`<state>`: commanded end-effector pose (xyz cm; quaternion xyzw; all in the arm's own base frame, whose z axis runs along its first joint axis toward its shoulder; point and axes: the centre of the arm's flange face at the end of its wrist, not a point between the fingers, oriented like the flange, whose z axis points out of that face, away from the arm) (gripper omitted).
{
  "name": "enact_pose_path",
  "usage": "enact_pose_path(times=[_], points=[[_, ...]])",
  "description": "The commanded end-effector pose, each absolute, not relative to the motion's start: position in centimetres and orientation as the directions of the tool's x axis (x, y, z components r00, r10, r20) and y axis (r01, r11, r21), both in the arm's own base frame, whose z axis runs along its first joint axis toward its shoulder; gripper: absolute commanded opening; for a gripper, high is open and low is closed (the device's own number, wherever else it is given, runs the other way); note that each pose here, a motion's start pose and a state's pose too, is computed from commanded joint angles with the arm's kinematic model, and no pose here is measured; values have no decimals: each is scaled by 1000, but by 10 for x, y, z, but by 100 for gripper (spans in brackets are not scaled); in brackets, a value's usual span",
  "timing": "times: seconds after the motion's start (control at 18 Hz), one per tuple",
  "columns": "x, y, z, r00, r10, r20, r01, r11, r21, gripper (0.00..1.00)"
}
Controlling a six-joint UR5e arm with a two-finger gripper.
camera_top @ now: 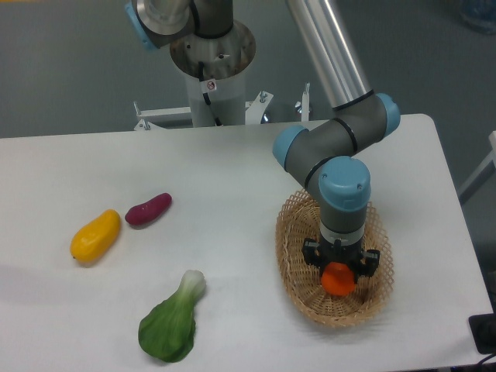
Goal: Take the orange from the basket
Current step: 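Lift the held orange up out of the basket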
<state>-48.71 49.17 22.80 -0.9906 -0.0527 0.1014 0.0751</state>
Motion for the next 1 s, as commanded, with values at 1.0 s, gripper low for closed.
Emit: enact_pose_path(times=[1.0], points=[[-434,496,411,963,228,-146,145,-890,-433,59]])
